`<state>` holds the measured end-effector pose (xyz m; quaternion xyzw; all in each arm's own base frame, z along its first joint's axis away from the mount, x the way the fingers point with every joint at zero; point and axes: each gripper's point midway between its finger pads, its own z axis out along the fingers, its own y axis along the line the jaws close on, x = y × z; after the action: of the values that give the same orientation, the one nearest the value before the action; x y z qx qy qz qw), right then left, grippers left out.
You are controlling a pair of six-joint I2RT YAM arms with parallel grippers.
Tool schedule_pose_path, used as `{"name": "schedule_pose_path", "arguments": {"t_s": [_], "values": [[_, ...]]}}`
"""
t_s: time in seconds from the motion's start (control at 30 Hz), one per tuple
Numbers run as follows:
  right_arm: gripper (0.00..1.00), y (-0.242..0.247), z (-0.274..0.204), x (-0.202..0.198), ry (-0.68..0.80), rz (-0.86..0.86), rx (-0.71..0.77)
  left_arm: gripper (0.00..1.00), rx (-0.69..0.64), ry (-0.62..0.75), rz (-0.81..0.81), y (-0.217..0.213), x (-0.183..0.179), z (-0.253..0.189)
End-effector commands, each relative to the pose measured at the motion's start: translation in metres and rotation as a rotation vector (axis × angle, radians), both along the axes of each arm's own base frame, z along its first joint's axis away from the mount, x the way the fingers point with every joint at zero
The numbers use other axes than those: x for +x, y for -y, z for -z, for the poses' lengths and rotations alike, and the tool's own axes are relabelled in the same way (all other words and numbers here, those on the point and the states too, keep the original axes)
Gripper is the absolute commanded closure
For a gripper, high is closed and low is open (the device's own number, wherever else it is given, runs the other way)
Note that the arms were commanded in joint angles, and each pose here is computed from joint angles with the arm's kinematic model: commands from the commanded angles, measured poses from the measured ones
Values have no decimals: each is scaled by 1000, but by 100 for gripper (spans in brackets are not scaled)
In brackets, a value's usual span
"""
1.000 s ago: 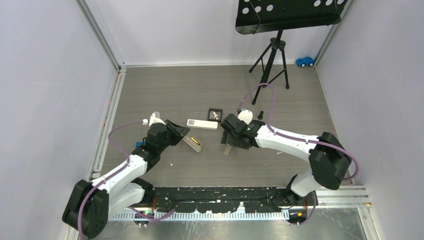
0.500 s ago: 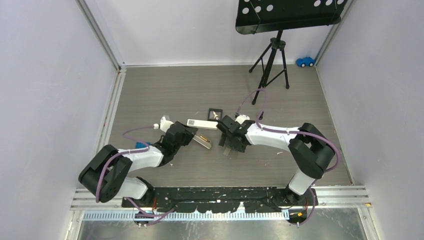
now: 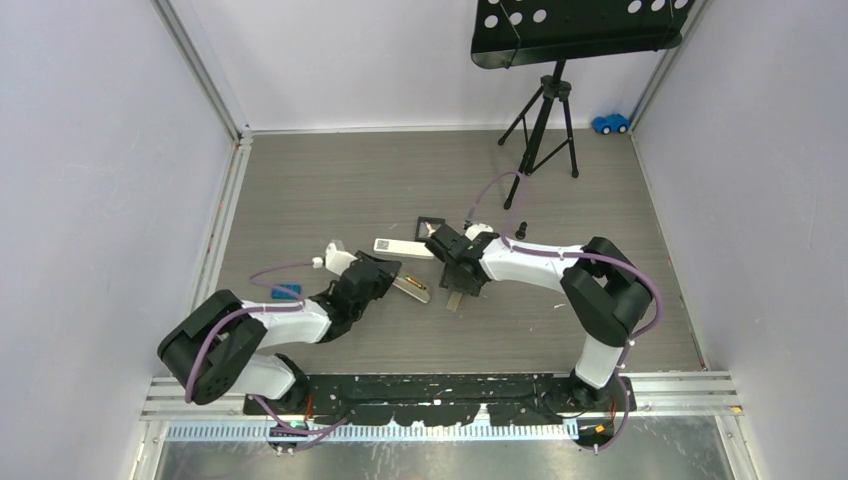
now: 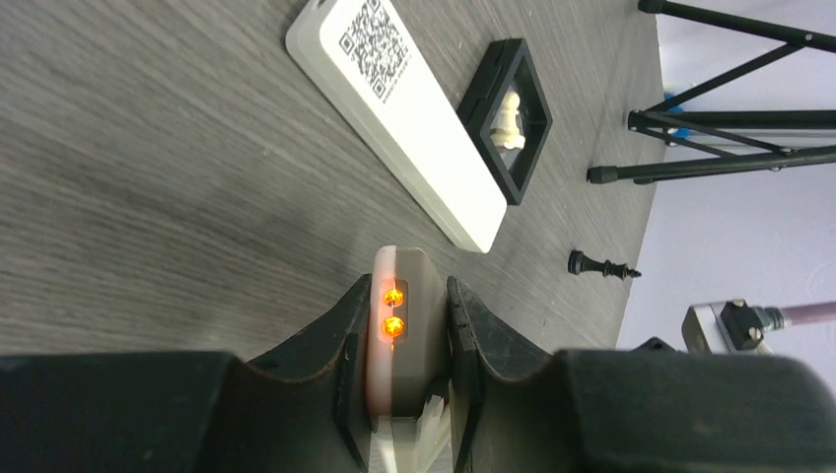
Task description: Load the batteries into the remote control
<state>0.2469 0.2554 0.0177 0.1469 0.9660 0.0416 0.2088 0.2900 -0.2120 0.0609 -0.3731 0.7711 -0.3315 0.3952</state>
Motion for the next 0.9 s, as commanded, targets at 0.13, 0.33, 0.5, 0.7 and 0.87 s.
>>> {"name": "schedule_pose_path", "arguments": {"t_s": [0.13,0.33,0.5,0.7,0.87], "values": [[70,24,27,-8,-45,-1,-133,74,39,-9,-59,-15,-20,14],[76,28,17,-8,-16,12,-118,49,35,-37,-80,-21,-29,17],[76,25,11,-8,-8,15,-93,22,50,-119,-103,-29,-41,25],[77,20,7,-9,-13,21,-63,5,118,-261,-101,-38,-61,26],[79,22,7,-11,-9,38,-58,0,180,-373,-58,-43,-82,23]]}}
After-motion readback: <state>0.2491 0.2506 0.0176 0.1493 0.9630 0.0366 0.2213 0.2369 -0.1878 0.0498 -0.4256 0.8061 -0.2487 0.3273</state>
